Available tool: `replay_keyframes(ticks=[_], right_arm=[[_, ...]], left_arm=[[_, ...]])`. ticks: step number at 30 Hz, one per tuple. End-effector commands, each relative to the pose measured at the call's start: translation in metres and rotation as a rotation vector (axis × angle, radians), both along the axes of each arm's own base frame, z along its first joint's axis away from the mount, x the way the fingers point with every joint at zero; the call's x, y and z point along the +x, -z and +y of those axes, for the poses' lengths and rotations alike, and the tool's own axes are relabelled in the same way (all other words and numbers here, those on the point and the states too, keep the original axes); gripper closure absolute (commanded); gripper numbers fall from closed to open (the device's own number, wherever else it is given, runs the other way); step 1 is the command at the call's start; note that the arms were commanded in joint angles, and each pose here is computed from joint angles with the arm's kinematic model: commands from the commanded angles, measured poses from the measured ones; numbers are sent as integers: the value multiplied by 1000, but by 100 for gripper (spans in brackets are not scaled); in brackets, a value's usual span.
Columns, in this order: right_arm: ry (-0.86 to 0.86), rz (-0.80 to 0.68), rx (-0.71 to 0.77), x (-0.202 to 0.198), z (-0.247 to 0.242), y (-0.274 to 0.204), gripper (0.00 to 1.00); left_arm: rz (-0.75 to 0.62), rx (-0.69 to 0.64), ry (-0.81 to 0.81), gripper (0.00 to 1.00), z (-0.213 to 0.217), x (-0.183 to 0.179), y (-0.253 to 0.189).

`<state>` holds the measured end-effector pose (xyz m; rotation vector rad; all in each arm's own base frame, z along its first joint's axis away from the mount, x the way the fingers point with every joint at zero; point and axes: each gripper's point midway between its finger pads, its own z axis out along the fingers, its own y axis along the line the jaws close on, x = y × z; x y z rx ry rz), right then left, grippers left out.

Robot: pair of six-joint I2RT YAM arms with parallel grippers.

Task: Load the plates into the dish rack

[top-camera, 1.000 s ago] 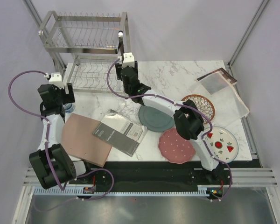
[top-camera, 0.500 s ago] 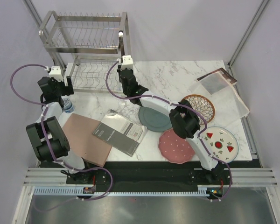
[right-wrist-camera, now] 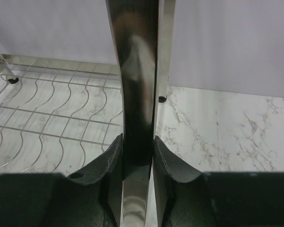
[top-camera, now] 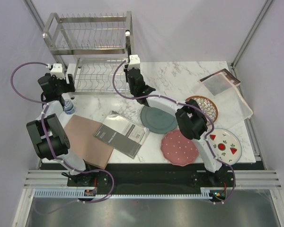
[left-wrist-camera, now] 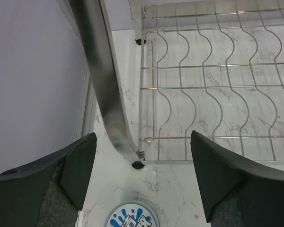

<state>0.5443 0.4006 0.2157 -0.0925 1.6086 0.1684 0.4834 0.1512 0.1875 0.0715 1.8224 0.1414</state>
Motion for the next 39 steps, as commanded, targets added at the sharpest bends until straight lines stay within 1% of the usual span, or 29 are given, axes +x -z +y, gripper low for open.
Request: replay_keyframes(ticks=[1, 2, 4, 6, 11, 17, 21, 23, 24, 28, 30, 34, 36, 38, 39], right_arm=[[208, -77, -37, 24, -101, -66, 100], [215, -67, -49, 23, -107, -61, 100], [229, -75, -44, 22, -121, -73, 100], [237, -68, -58, 19, -128, -70, 100], [256, -66, -74, 9, -143, -73, 100], [294, -65, -88, 6, -166, -77, 100], [344, -67, -96, 11, -197, -82, 100], [364, -66, -100, 11, -212, -84, 100], [383, -62, -104, 14, -224, -83, 100], [432, -36, -130, 11, -258, -72, 100], [462, -31, -132, 10, -278, -71, 100], [514, -3, -147, 6, -312, -63, 100], [542, -1, -142, 4, -331, -65, 100], [564, 13, -151, 3, -345, -61, 100], [571, 14, -153, 0, -351, -61, 100]], left_arm=[[-65, 6, 52, 13, -13, -1, -19], [-61, -1, 53, 14, -14, -1, -17], [-64, -6, 57, 14, -17, 0, -17], [-59, -10, 66, 14, -21, 1, -14], [-43, -13, 104, 15, -44, 12, -7], [-42, 3, 179, 16, -80, 21, -7], [-31, 3, 231, 16, -111, 26, -2], [-32, 7, 240, 16, -119, 30, -3], [-27, 8, 262, 16, -132, 32, -2], [-8, 19, 280, 16, -153, 44, 4], [-17, 30, 311, 16, -169, 50, -1], [-36, 48, 323, 16, -179, 63, -9], [-29, 52, 361, 15, -204, 66, -5], [-32, 65, 367, 15, -212, 73, -4], [-34, 69, 385, 15, -223, 74, -4]])
